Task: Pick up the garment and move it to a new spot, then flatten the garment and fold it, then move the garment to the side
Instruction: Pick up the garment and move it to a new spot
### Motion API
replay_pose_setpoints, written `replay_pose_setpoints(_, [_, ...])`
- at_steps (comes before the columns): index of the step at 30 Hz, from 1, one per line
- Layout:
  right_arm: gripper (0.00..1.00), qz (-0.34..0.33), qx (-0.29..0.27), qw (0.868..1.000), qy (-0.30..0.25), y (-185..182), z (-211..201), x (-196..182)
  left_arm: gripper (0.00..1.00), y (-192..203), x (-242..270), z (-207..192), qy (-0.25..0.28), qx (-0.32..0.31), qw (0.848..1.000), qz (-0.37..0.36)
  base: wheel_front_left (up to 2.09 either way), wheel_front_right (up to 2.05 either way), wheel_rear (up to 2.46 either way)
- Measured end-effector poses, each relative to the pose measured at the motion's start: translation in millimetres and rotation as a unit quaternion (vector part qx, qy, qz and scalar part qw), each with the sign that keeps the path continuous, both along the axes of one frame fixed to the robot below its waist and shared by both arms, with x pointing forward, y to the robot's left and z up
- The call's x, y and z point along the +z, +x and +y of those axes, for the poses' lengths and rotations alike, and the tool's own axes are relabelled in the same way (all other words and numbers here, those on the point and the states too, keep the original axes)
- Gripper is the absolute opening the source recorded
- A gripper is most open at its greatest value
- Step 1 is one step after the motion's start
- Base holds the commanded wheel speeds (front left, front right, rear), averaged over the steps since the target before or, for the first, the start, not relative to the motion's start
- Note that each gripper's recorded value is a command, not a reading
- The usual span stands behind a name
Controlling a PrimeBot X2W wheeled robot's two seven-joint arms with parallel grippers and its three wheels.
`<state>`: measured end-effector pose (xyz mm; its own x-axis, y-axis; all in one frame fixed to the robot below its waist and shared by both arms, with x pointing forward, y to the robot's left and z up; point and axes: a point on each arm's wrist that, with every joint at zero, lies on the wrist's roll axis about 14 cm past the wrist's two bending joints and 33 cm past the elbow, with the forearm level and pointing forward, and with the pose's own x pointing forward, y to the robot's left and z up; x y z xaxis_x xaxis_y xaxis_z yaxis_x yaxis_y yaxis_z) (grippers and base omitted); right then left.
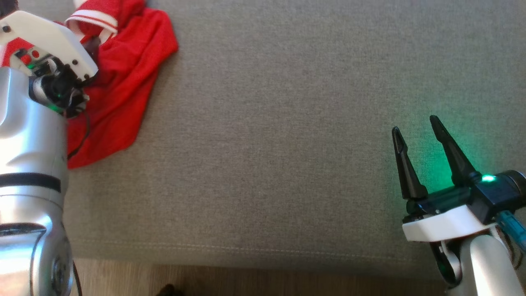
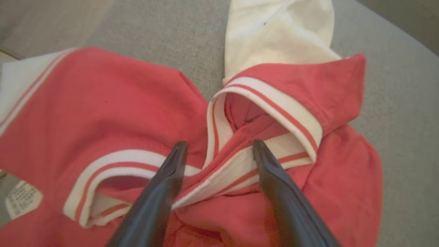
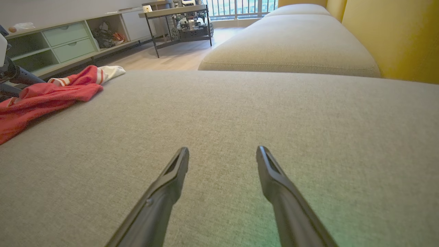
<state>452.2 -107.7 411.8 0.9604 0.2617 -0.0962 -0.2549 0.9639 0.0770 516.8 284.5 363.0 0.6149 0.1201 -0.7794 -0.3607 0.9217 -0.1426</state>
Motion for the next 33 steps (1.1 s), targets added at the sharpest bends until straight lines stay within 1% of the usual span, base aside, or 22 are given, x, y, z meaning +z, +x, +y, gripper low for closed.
replay_pose_setpoints(7, [1.00, 0.005, -0.003, 1.000, -0.003, 8, -2, -10, 1.00, 9, -18, -3, -0.010, -0.004, 1.000, 0.019, 0.00, 0.00, 0.00])
replay_pose_setpoints(9, [1.00, 0.006, -0.001, 1.000, -0.001, 11, 0, -13, 1.00, 13, -20, -2, -0.006, -0.006, 1.000, 0.011, 0.00, 0.00, 0.00])
replay_pose_setpoints(10, [1.00, 0.008, 0.000, 1.000, 0.000, 12, 1, -15, 0.25, 15, -20, -1, -0.003, -0.008, 1.000, 0.004, 0.00, 0.00, 0.00])
replay_pose_setpoints(11, [1.00, 0.009, 0.000, 1.000, 0.000, 12, 1, -16, 0.00, 17, -20, 1, 0.003, -0.005, 1.000, -0.007, 0.00, 0.00, 0.00])
replay_pose_setpoints(14, [1.00, 0.009, 0.001, 1.000, 0.003, 13, 3, -16, 0.00, 18, -17, 3, 0.017, -0.007, 0.999, -0.030, 0.00, 0.00, 0.00])
replay_pose_setpoints(18, [1.00, -0.006, 0.000, 1.000, 0.012, 14, 4, -1, 0.00, 17, -4, 4, 0.033, -0.007, 0.997, -0.070, 0.00, 0.00, 0.00])
replay_pose_setpoints(22, [1.00, -0.023, -0.006, 1.000, 0.020, 11, 0, 17, 0.00, 25, 29, 0, 0.047, -0.025, 0.990, -0.133, 0.00, 0.00, 0.00])
replay_pose_setpoints(25, [1.00, -0.041, -0.012, 0.999, 0.025, 7, -4, 36, 0.00, 37, 65, -10, 0.060, -0.054, 0.977, -0.195, 0.00, 0.00, 0.00])
replay_pose_setpoints(28, [1.00, -0.060, -0.020, 0.998, 0.030, 1, -10, 54, 0.00, 47, 105, -25, 0.071, -0.086, 0.961, -0.253, 0.00, 0.00, 0.00])
replay_pose_setpoints(30, [1.00, -0.068, -0.028, 0.997, 0.033, -7, -15, 64, 0.00, 52, 133, -38, 0.079, -0.106, 0.946, -0.295, 0.00, 0.00, 0.00])
replay_pose_setpoints(33, [1.00, -0.080, -0.044, 0.995, 0.036, -20, -27, 78, 0.00, 59, 173, -64, 0.076, -0.137, 0.925, -0.345, 0.00, 0.00, 0.00])
